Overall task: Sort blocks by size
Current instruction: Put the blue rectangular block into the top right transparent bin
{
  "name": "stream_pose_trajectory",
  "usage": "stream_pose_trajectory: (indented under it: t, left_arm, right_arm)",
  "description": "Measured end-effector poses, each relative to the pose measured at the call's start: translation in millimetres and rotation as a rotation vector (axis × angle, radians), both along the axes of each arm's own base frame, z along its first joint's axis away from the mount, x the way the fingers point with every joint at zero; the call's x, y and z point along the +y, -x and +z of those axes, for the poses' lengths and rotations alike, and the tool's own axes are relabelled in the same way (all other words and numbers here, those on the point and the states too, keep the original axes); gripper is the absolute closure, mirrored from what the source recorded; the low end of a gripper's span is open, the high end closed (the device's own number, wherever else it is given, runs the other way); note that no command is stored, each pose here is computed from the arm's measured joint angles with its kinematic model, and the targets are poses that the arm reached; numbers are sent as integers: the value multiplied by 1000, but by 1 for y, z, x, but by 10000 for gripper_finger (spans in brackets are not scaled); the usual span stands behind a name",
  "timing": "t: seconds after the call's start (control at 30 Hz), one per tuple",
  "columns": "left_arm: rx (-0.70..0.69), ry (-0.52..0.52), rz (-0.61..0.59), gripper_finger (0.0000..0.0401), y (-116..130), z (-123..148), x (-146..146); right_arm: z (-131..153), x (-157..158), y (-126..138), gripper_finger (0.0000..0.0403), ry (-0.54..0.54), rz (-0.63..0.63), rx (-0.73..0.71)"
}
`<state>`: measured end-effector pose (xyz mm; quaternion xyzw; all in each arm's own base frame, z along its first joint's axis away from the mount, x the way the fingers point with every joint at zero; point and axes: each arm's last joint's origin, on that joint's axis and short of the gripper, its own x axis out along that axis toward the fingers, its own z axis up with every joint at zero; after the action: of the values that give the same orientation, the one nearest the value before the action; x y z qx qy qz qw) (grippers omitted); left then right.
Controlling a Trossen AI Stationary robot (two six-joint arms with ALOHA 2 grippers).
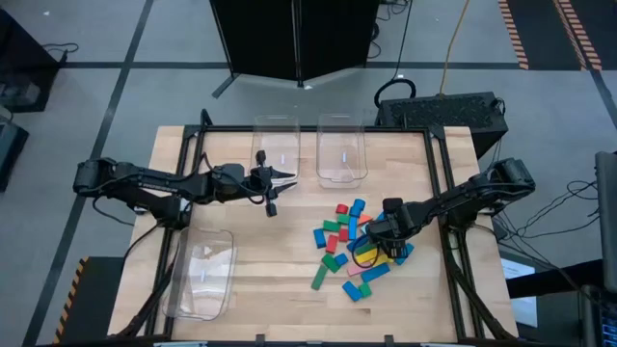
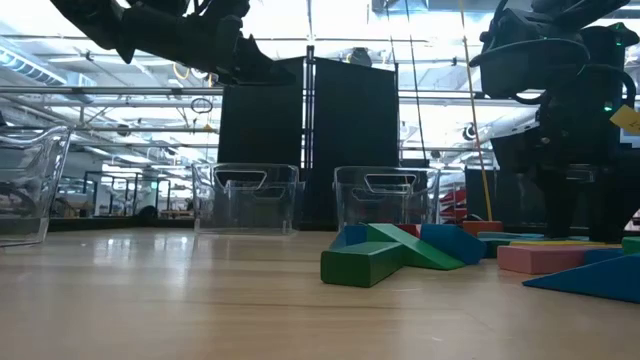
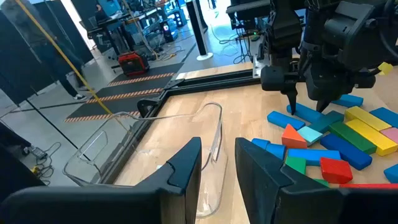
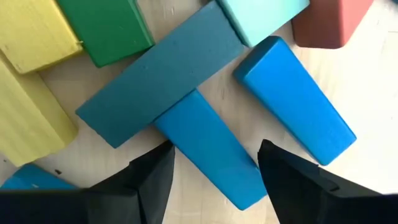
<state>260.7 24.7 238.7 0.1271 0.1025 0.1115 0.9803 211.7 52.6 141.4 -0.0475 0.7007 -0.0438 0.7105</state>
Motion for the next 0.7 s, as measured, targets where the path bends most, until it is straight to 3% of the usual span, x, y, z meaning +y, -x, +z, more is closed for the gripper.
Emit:
stream_pose_trajectory:
  t: [0.53,0.7]
  left_arm:
    - [-1,3,1,300,0,0,0]
    - [-1,5,1,300,0,0,0]
  right_arm:
    - [0,-2,1,177,-50,-307,-4]
    - [0,-2,-1,194,-60,-420,-29]
